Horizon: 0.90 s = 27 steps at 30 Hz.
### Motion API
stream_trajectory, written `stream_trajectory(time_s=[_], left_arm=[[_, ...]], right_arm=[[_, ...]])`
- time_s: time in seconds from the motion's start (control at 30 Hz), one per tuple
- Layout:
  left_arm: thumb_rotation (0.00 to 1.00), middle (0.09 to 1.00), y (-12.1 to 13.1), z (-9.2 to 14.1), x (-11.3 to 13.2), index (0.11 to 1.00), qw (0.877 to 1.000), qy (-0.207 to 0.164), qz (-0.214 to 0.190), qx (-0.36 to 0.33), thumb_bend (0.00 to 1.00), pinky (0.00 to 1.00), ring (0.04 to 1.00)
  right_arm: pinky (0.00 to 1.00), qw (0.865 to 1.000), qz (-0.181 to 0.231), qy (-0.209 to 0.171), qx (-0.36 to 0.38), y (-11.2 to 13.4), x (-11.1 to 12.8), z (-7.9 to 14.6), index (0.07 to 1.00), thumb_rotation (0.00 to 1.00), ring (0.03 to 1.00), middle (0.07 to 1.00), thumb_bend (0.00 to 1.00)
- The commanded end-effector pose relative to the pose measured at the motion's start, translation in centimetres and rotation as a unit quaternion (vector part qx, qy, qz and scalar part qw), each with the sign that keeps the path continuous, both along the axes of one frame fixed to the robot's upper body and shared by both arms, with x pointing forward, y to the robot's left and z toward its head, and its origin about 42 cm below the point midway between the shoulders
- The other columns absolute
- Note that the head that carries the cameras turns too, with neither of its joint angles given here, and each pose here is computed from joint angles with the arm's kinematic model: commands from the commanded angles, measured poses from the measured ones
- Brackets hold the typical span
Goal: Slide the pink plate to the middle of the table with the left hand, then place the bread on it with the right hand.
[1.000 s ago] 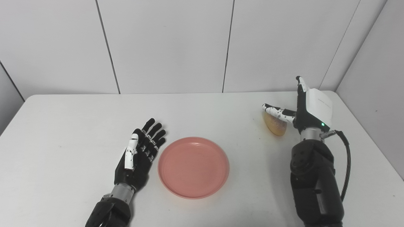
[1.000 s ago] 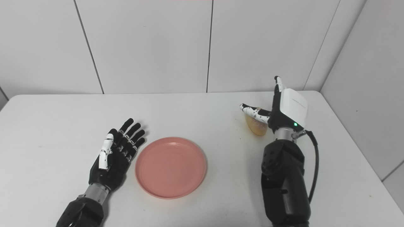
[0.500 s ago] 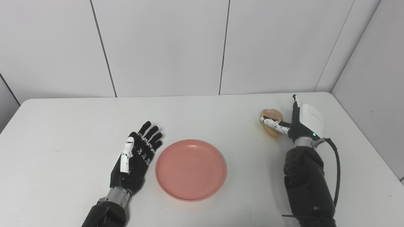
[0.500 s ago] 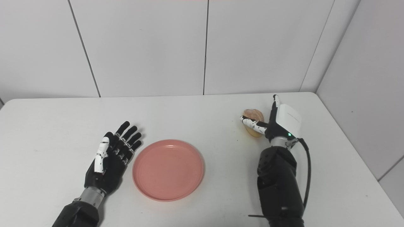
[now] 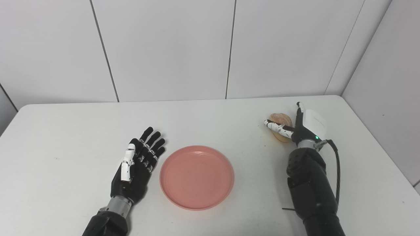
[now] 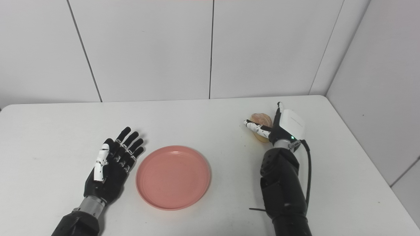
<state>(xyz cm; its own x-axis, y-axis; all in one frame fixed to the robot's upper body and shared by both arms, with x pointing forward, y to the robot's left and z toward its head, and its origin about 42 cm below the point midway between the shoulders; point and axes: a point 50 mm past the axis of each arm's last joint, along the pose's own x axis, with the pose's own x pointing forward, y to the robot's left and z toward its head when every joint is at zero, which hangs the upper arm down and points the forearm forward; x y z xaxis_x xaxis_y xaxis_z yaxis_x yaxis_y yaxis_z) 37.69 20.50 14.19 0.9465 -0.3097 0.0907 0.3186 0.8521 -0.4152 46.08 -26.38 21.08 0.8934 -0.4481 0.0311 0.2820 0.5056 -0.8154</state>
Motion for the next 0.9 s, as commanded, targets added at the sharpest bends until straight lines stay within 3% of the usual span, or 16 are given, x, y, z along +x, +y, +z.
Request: stream_trajectory(time_s=[0.0, 0.1, 0.37, 0.67, 0.87], left_arm=[[1.0, 0.932, 0.8, -1.8, -0.7, 0.913, 0.999, 0.044, 0.006, 0.007, 0.31, 0.96, 0.925], [1.0, 0.932, 0.8, -1.8, -0.7, 0.915, 0.999, 0.044, 0.005, 0.007, 0.31, 0.96, 0.923], [1.0, 0.933, 0.8, -1.7, -0.8, 0.917, 0.999, 0.043, 0.007, 0.006, 0.31, 0.96, 0.922], [1.0, 0.935, 0.8, -1.6, -0.8, 0.919, 0.999, 0.043, 0.008, 0.006, 0.31, 0.96, 0.924], [1.0, 0.929, 0.8, -1.5, -0.9, 0.916, 0.999, 0.041, 0.009, 0.004, 0.32, 0.95, 0.917]], right_arm=[[0.77, 0.999, -0.001, -0.045, -0.013, 0.3, 1.4, 3.2, 0.905, 0.68, 0.831, 0.858, 1.0], [0.77, 0.999, 0.003, -0.045, -0.015, 0.6, 1.7, 3.4, 0.898, 0.68, 0.829, 0.851, 1.0], [0.62, 0.999, 0.01, -0.039, -0.014, 0.9, 2.5, 3.5, 0.781, 0.67, 0.681, 0.708, 1.0], [0.55, 0.999, 0.008, -0.04, -0.008, 1.0, 3.3, 3.4, 0.72, 0.6, 0.629, 0.661, 1.0], [0.66, 0.999, 0.007, -0.026, -0.019, 0.5, 3.9, 3.3, 0.794, 0.57, 0.734, 0.75, 0.98]])
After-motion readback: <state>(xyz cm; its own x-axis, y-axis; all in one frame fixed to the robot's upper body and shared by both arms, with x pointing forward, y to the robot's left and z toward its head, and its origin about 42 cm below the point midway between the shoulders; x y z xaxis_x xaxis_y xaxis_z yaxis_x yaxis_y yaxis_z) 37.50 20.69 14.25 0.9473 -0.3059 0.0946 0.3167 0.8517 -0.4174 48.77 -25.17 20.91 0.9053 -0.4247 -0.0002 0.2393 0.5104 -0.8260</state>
